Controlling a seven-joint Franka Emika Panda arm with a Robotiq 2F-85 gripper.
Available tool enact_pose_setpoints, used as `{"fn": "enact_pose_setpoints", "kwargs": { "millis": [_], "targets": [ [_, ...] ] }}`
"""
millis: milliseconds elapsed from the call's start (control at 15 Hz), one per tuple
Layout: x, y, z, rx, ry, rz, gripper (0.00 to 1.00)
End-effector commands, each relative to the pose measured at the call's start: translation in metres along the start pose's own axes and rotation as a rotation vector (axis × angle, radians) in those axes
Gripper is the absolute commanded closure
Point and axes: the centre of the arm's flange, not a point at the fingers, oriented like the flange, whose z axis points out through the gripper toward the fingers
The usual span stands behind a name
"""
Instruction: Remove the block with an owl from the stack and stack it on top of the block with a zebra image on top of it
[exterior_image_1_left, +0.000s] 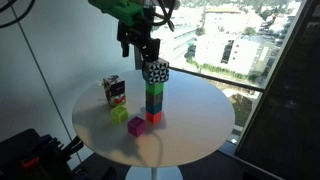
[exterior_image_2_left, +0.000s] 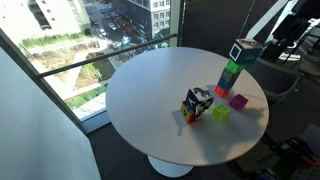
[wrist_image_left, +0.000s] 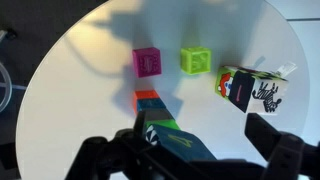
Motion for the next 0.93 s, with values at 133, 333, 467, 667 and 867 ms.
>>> {"fn": "enact_pose_setpoints", "kwargs": {
  "millis": [133,333,467,667,867],
  "targets": [
    [0.000,0.000,-0.001,0.000,0.002,0.000,0.00],
    [0.000,0.000,-0.001,0.000,0.002,0.000,0.00],
    [0.000,0.000,-0.001,0.000,0.002,0.000,0.00],
    [0.004,-0.009,-0.003,-0.023,0.011,-0.005,0.00],
    [0.010,-0.021,-0.006,-0.042,0.027,-0.016,0.00]
  ]
}}
